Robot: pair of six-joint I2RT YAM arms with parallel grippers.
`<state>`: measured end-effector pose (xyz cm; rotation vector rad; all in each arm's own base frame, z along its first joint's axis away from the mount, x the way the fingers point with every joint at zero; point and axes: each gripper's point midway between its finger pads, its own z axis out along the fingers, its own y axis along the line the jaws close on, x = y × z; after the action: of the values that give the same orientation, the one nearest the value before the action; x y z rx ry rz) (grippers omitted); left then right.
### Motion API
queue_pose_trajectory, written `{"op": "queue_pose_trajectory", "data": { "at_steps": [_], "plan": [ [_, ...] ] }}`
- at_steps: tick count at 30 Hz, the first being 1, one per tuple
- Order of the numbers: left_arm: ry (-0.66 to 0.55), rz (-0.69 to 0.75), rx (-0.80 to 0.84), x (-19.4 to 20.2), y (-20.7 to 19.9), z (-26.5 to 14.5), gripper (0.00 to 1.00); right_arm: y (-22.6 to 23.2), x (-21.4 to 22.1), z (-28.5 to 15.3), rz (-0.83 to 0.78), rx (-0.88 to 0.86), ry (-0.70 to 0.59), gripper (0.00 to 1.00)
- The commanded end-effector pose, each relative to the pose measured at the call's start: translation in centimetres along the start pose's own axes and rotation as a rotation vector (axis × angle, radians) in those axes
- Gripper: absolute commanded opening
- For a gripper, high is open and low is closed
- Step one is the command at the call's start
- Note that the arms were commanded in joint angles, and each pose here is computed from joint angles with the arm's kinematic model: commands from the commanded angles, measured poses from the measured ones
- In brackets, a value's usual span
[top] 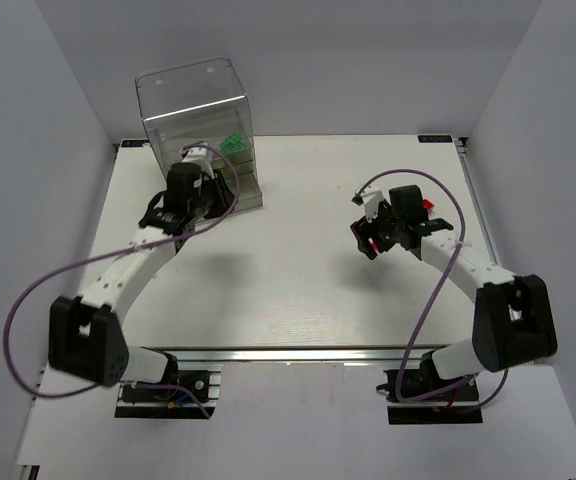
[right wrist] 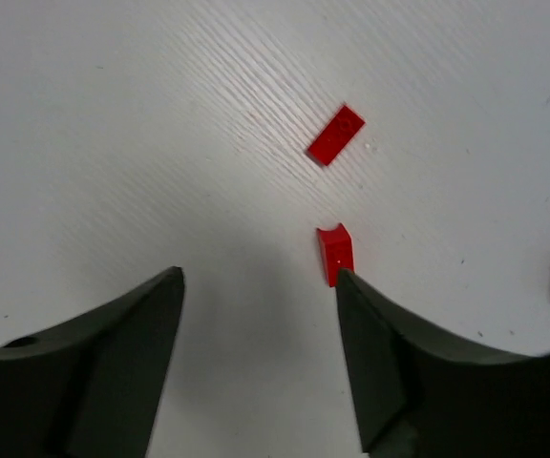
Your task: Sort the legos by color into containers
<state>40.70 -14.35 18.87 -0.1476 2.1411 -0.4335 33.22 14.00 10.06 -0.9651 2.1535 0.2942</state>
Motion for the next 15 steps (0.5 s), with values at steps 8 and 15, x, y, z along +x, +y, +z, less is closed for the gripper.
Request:
{"op": "queue_pose_trajectory", "data": {
  "at_steps": [8, 15],
  "plan": [
    [-0.187, 0.241, 0.196, -0.4, -1.7, -9.3, 0.77, -3.9, 3.8, 3.0, -0.047, 0.091, 0.232, 0.78],
    [-0.183, 0.247, 0.197, -0.7, -1.9, -9.7, 0.78, -5.3, 5.2, 4.6, -0.043, 0.044, 0.286, 0.72]
  ]
}}
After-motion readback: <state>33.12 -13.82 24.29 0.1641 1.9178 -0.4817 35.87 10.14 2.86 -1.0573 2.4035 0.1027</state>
